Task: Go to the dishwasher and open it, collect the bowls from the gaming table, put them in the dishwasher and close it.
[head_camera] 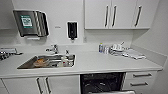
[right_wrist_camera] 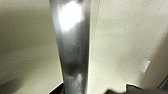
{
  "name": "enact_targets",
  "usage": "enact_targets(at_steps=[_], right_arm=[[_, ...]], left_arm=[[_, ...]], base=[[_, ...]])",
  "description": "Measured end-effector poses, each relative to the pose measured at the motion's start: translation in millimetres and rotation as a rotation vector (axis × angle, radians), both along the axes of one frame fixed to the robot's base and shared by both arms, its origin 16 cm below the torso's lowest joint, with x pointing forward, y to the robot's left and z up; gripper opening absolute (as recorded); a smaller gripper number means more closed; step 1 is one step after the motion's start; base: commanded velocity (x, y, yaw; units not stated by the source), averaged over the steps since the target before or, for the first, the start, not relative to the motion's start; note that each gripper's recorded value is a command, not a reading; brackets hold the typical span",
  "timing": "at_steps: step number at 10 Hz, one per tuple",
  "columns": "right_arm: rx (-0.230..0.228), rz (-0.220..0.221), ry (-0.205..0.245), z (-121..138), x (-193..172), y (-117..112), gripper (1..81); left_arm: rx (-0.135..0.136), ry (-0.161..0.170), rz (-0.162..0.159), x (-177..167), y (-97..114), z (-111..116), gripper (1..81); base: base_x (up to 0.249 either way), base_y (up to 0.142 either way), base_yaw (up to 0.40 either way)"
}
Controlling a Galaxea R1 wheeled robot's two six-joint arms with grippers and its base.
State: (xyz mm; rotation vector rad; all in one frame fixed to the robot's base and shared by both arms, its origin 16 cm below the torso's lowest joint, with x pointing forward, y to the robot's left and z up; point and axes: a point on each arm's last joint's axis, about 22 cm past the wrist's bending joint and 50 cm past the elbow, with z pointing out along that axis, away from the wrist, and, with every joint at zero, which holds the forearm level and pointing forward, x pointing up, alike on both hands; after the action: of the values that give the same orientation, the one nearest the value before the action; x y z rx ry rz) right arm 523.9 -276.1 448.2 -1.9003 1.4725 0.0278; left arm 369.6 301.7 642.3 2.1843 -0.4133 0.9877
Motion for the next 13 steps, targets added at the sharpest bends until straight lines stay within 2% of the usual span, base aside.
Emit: enact_targets(at_steps=[3,7,8,10,12,13], right_arm=[[0.015,-0.022,-0.019,-3,2,3,81.1],[0.013,-0.009,0.022,-22,-14,13,81.1],[0.005,-0.014,0.027,-29,-13,15,81.1],[-0.008,-0.023,0.04,-45,-18,17,81.1],[-0.028,0.007,0.151,-78,-61,24,81.1],[-0.031,0.013,0.187,-89,-80,24,81.1]], left_arm=[[-0.001,0.006,-0.004,-2,-2,-2,81.1],[-0.004,0.008,-0.007,-2,-4,-2,81.1],[-0.012,0.006,-0.012,-1,-8,-2,81.1],[-0.006,0.015,-0.016,-3,-7,-5,81.1],[-0.005,0.018,-0.017,-4,-7,-6,81.1],[-0.006,0.017,-0.017,-4,-8,-6,81.1]], base=[[-0.081,0.0,0.0],[-0.085,0.0,0.0],[-0.088,0.0,0.0],[-0.088,0.0,0.0],[-0.088,0.0,0.0],[0.0,0.0,0.0]])
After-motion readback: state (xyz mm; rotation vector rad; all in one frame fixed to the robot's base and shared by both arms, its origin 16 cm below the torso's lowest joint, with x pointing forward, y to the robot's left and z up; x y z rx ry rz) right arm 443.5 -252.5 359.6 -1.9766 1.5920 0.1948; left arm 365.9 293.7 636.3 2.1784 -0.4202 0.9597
